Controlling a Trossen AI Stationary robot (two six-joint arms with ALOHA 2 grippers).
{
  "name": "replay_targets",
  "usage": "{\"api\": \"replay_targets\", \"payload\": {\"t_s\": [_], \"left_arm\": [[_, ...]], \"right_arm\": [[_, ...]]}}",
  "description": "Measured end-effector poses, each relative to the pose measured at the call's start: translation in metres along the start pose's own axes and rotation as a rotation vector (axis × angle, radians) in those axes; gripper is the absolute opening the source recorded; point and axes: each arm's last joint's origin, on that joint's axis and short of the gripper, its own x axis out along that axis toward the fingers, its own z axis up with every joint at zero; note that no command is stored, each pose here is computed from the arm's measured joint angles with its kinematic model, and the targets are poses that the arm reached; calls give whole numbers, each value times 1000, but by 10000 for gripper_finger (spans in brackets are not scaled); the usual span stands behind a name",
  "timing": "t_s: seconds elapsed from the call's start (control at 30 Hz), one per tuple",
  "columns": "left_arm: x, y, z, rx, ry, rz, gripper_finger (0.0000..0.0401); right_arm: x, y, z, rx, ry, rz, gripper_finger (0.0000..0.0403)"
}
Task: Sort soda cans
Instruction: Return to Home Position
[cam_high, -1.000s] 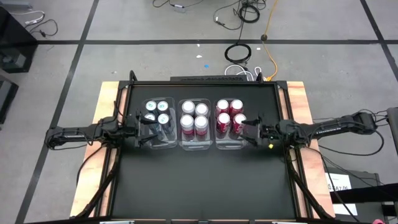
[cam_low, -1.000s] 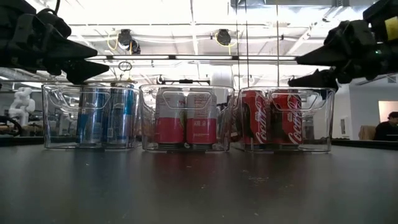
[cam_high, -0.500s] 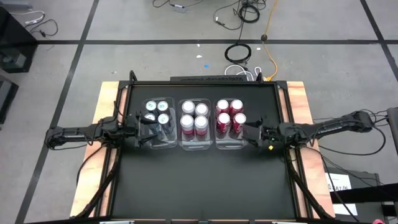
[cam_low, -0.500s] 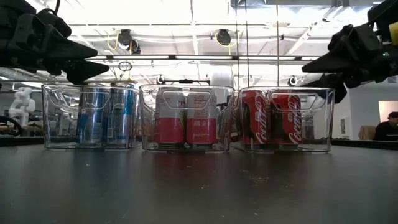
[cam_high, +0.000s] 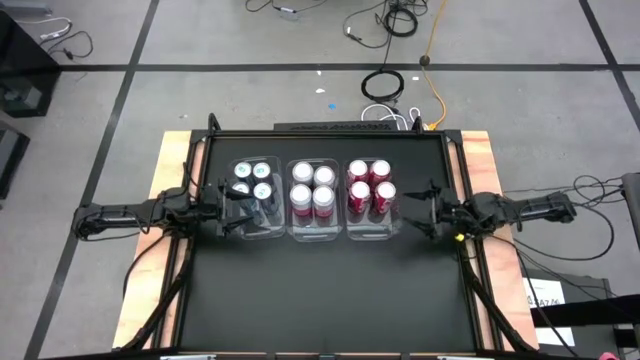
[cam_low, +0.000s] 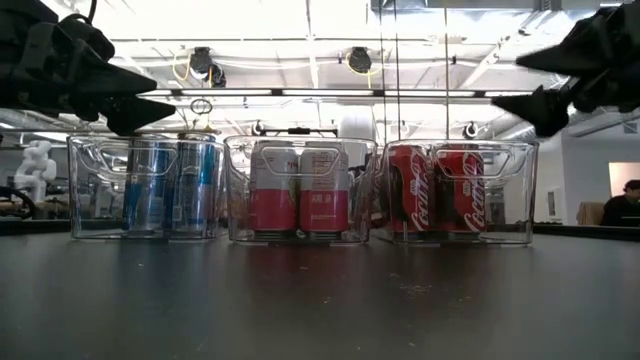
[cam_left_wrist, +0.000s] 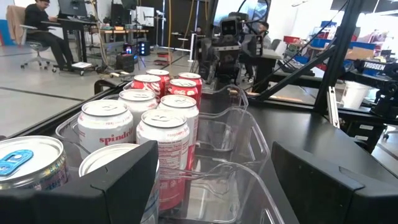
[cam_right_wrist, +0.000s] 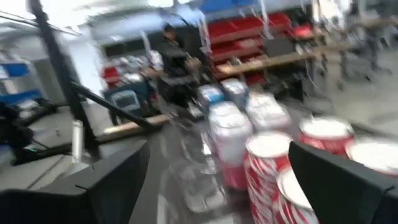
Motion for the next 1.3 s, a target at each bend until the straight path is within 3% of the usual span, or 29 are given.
{"api": "replay_targets", "payload": {"t_s": [0.4,1.3], "left_arm": [[0,0,0,0,1,0,325],[0,0,0,0,1,0,325]], "right_arm": [[1,0,-2,-98,29,6,377],[2,0,-3,-95,32,4,377]]}}
